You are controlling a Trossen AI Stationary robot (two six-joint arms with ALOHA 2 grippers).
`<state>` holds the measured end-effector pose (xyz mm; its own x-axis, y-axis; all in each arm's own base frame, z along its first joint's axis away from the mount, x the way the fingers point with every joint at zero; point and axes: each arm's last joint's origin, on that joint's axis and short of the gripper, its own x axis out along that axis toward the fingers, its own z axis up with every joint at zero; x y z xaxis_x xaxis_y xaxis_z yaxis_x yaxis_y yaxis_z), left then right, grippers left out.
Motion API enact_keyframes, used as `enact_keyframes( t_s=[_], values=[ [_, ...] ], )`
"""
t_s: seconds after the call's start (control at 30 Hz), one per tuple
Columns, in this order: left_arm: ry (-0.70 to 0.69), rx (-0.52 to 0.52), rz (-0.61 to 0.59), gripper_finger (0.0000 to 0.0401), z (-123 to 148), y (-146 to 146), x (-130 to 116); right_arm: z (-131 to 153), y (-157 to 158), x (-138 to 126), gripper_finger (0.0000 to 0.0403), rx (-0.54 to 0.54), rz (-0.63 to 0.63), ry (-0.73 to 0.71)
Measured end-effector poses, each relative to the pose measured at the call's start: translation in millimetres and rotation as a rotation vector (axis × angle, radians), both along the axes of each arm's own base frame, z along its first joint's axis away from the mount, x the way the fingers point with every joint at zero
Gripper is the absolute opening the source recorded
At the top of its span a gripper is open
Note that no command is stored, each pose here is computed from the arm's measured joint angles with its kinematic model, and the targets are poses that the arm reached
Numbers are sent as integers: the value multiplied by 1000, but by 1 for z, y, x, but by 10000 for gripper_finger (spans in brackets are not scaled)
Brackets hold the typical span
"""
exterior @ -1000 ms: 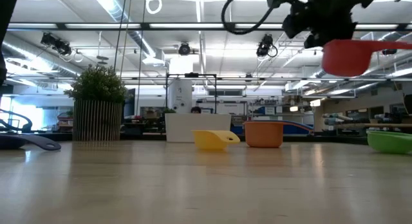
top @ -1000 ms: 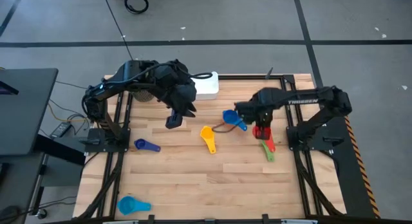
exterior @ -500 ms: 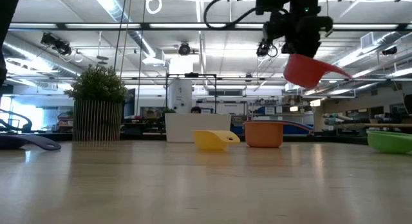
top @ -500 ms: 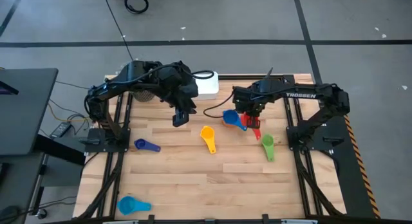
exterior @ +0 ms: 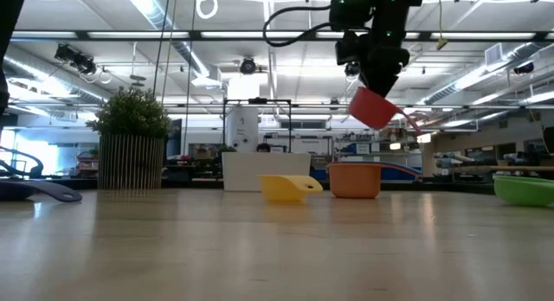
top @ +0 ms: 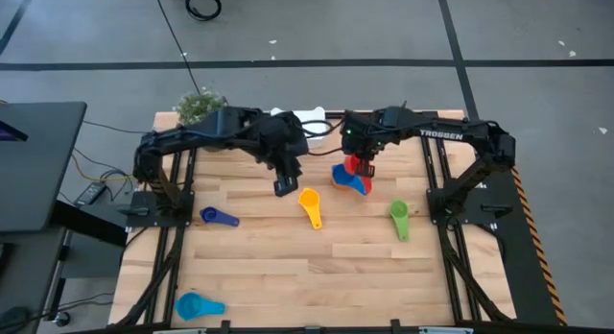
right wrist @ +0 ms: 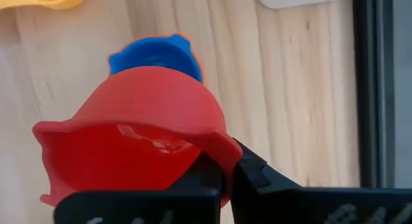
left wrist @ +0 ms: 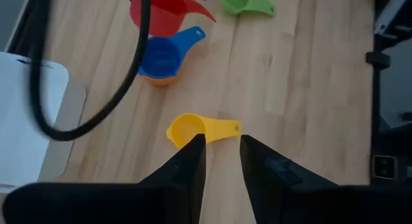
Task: Nest measuring cups in basket
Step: Stack the red measuring cup on top of the blue measuring cup
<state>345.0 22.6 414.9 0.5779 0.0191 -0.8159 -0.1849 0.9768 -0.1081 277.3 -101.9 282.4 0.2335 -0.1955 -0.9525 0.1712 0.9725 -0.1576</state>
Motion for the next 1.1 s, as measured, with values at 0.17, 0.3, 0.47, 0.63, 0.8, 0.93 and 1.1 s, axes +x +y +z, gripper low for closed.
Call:
enact_keyframes(
  t_s=[0.17, 0.3, 0.47, 0.63, 0.8, 0.93, 1.1],
  values=[
    [-79, 5, 4, 103, -15, 2, 17, 0, -10, -5, 10, -2, -2, 14],
    [-140, 17, -5, 103, -32, 3, 31, 0, -14, -6, 10, -7, 5, 19],
    [-162, -10, 44, 103, -55, 9, 40, 0, -14, -7, 10, -27, 97, 43],
    [-195, 8, 75, 103, -77, 14, 47, 0, -17, -8, 10, -28, 89, 42],
    [-192, 5, 146, 103, -105, 30, 48, -1, -18, -10, 10, -23, 89, 61],
    [-188, -9, 199, 103, -131, 42, 46, -1, -18, -11, 10, -25, 116, 70],
    [-205, -16, 236, 103, -162, 51, 42, -1, -19, -11, 10, -29, 129, 73]
  ],
)
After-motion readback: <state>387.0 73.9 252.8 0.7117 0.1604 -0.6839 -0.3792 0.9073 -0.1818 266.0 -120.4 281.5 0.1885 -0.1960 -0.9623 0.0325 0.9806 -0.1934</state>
